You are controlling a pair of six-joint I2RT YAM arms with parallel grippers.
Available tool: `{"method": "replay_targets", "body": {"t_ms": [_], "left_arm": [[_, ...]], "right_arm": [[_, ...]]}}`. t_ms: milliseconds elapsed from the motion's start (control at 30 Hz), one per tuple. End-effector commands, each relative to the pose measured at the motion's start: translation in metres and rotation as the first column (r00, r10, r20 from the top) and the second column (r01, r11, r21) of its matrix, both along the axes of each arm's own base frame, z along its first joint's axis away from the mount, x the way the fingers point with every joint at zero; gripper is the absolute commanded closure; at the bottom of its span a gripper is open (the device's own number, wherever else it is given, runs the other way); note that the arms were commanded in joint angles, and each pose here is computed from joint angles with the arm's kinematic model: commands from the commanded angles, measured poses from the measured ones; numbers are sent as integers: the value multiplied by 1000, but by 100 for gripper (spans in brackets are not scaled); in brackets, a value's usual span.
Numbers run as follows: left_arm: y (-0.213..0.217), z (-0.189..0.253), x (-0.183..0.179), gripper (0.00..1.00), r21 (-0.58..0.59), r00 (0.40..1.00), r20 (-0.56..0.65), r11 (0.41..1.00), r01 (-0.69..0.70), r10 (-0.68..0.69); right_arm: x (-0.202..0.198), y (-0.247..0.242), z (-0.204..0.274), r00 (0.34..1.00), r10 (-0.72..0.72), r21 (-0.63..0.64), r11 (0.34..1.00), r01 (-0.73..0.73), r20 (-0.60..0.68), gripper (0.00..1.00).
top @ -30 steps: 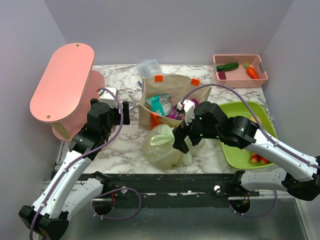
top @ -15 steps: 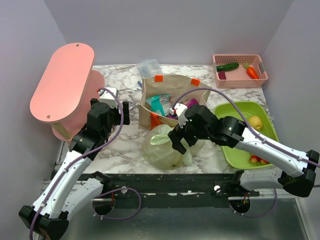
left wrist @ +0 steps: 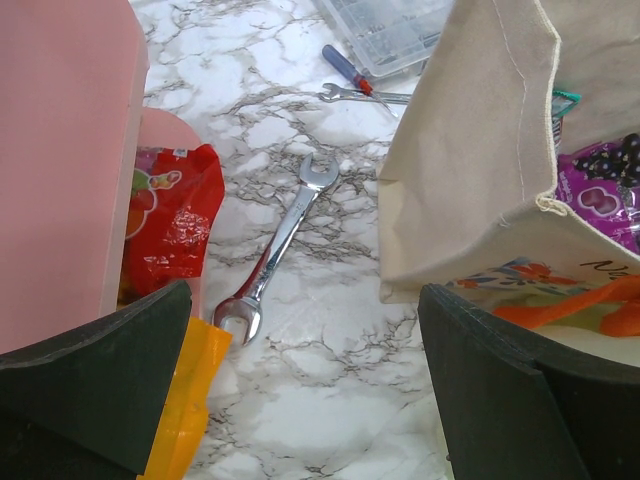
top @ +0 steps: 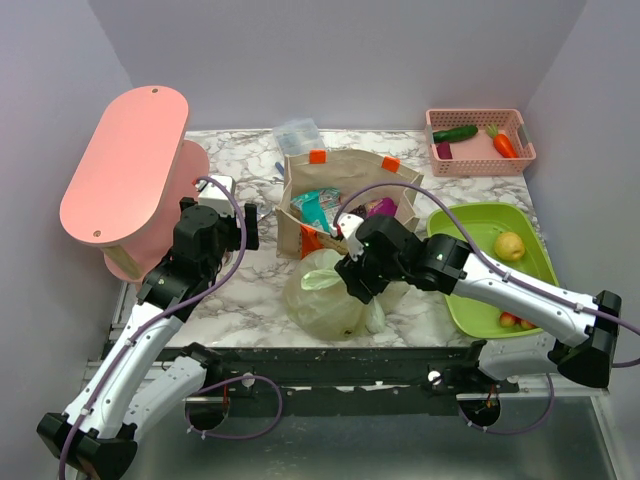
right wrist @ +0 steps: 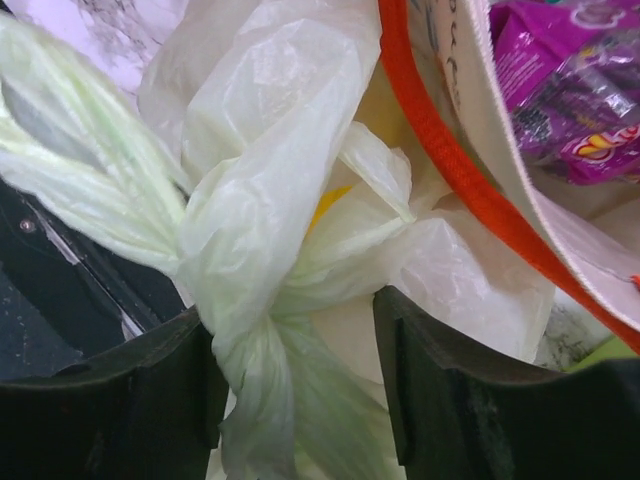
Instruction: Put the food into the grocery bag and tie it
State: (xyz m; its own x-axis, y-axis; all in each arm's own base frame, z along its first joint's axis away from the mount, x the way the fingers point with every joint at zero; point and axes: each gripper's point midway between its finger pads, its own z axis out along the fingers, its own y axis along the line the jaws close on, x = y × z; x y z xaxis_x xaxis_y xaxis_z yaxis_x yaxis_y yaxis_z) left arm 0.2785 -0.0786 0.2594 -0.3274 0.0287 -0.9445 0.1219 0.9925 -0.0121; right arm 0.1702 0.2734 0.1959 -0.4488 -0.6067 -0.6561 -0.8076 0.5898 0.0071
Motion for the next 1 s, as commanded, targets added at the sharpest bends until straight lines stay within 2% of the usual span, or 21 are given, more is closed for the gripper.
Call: {"method": "replay_targets", "body": {"t_ms": [0,200,333,433,600,967], "left_arm": [[7,4,2,1,9,999,31,1000,-30,29],[7,4,3,1,13,999,32,999,-33,33],[7,3,4,2,15,999,29,999,-34,34],[8,3,4,1,18,999,29,999,-36,36],[9,3,4,1,23,999,28,999,-41,41],[12,1,5,1,35,998,25,998,-59,58]], "right_arm": [[1,-2,-15,1000,2,-43,999,-1,2,45],[-3,-1,-9,1000,5,-21,1000,-5,-8,76],[-7,0,-3,1000,15,-4,1000,-15,-21,92],[-8,-1,2,1000,13,5,1000,-13,-21,99],[-9,0,20,1000,11,42,999,-11,-11,99],[-13,15,93,998,34,247,968,-46,50,99]]}}
